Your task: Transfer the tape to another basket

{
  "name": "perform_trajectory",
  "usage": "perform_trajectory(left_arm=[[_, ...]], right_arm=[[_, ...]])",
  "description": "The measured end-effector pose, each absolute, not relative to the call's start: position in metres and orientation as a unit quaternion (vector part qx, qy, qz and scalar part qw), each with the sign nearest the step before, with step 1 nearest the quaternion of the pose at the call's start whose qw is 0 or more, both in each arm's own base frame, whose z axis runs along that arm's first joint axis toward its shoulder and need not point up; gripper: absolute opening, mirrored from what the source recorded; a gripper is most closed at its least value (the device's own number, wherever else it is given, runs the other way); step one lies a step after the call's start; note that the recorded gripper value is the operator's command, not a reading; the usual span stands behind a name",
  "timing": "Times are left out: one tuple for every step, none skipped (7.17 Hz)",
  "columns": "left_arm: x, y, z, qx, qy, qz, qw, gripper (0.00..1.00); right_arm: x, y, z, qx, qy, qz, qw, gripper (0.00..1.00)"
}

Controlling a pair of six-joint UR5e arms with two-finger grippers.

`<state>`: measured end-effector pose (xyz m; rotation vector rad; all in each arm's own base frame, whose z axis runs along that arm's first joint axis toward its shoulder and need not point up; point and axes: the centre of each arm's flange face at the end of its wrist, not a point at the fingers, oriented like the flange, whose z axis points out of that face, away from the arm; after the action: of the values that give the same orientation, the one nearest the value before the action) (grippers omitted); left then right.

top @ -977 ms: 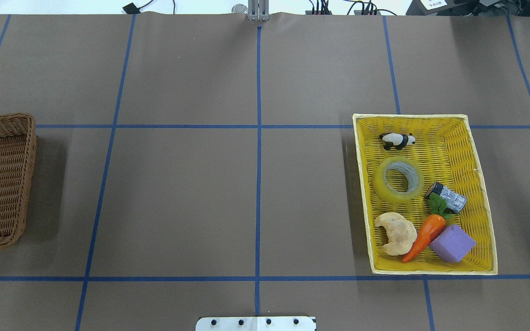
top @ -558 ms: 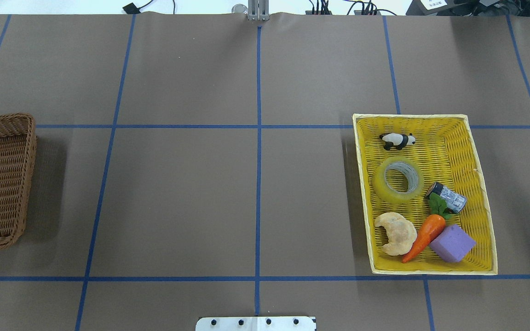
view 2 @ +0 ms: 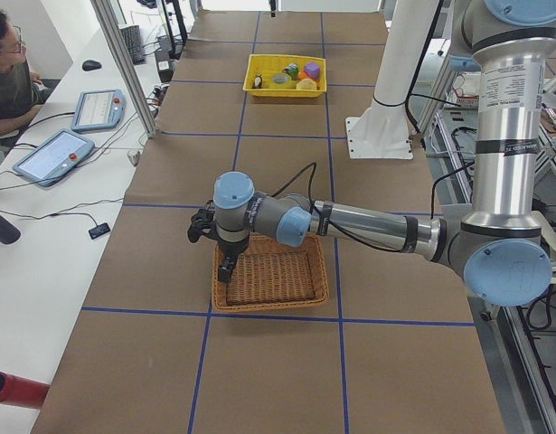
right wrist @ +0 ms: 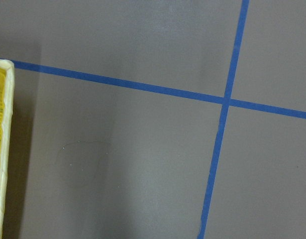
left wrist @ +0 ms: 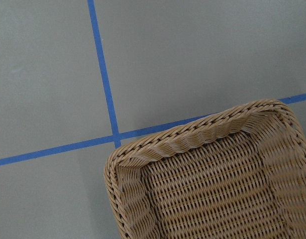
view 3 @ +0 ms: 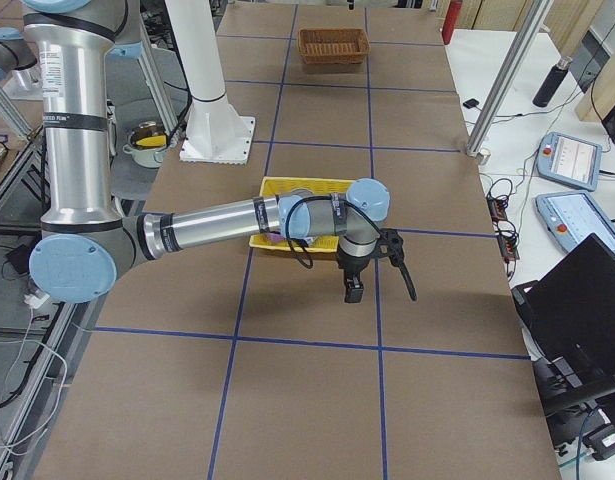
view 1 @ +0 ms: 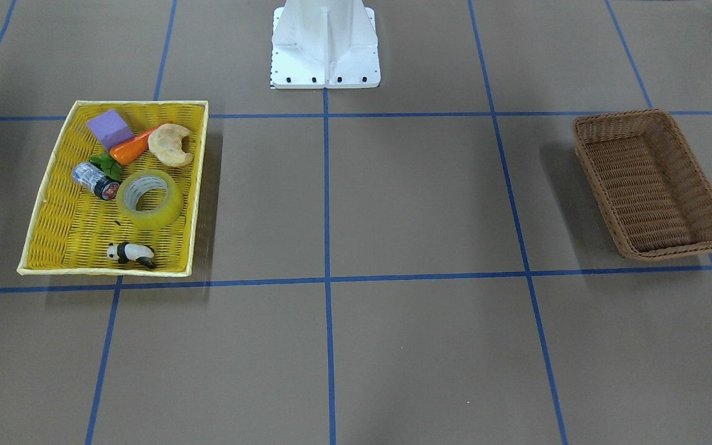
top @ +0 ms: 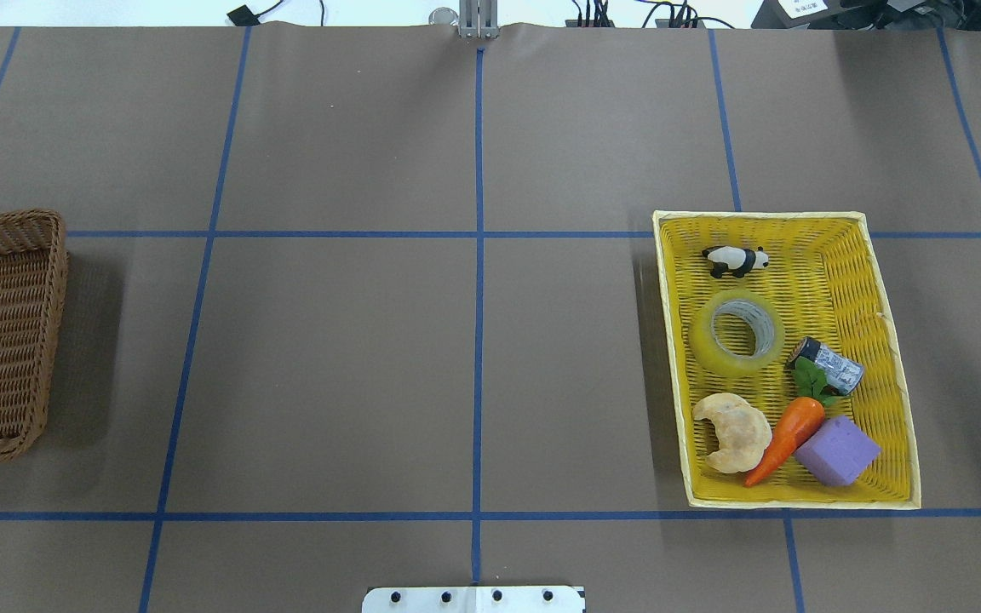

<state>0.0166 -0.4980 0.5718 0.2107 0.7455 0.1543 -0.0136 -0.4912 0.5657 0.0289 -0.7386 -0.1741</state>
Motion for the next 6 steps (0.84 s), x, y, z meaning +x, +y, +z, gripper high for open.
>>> perform_trajectory(left_arm=[[0.0171,-0.4979,0.5717,0.103,0.363,0.076,0.923,0.98],[0.0179,-0.4978,0.5718,0.103,0.363,0.076,0.923,0.98],[0.0187,-0.4978,0.5718,0.102,0.363,0.077,0.923,0.98],[0.0193,-0.4978,0.5718,0.102,0.363,0.078,0.923,0.98],[0.0195,-0.4979,0.5716,0.102,0.363,0.078,0.923,0.98],[0.0200,-0.4981,0.5713,0.102,0.364,0.079,0.923,0.98]], right_arm=[[-0.0146,-0.4913,0.5643,0.014,-0.366,-0.086,0.927,1.00],[-0.0154,-0.4914,0.5633,0.015,-0.370,-0.086,0.925,1.00],[-0.0162,-0.4915,0.5625,0.015,-0.373,-0.088,0.924,1.00],[-0.0174,-0.4922,0.5610,0.015,-0.375,-0.089,0.923,1.00],[-0.0184,-0.4932,0.5594,0.016,-0.376,-0.090,0.922,1.00],[-0.0200,-0.4938,0.5570,0.018,-0.377,-0.092,0.922,1.00]])
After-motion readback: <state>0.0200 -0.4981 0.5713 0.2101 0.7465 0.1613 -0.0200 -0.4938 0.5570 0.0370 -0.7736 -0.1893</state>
